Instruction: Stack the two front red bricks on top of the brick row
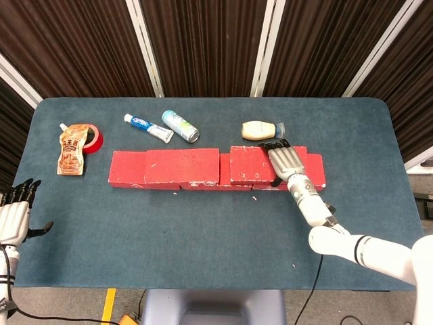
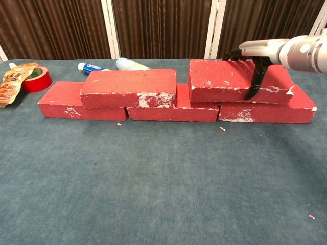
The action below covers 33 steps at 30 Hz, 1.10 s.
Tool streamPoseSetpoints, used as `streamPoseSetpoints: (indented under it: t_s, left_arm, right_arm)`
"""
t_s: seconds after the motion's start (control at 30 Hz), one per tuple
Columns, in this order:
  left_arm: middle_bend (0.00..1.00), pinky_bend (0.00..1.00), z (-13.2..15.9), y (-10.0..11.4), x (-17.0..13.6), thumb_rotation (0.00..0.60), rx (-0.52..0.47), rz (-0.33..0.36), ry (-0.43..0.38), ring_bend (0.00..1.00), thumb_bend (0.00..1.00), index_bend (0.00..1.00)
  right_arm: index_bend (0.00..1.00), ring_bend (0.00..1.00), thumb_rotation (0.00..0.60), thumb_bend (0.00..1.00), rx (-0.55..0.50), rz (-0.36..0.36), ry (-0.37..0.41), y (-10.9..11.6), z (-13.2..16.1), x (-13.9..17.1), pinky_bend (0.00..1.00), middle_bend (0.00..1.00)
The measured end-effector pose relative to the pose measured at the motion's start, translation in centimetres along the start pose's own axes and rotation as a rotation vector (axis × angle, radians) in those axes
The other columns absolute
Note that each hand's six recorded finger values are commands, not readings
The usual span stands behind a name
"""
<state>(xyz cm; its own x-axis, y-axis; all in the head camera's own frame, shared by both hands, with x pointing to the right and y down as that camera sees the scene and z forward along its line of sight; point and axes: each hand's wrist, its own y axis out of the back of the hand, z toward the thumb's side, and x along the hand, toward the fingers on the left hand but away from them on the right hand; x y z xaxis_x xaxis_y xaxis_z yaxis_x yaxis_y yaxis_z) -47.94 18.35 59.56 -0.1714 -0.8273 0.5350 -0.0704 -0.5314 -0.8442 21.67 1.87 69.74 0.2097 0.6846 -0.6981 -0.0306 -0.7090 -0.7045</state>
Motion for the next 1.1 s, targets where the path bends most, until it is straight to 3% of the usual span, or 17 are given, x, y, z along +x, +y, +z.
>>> streamPoseSetpoints:
  t_s: [0.33,1.1]
  left_arm:
    - [0.0,0.0,0.3,-0.5,0.4,0.6,-0.038,0.029,-0.017,0.0,0.22,0.0]
    - [0.0,0.0,-0.7,-1.0,0.4,0.6,-0.033,0.007,0.014,0.0,0.22,0.0]
  right_arm:
    - [0.25,0.35,0.6,0.0,-0.01,0.007,0.006,-0.5,1.1,-0.7,0.0,0.37]
    - [0.25,0.35,0.6,0.0,-0.015,0.027,0.011,-0.9,2.5,-1.6,0.0,0.37]
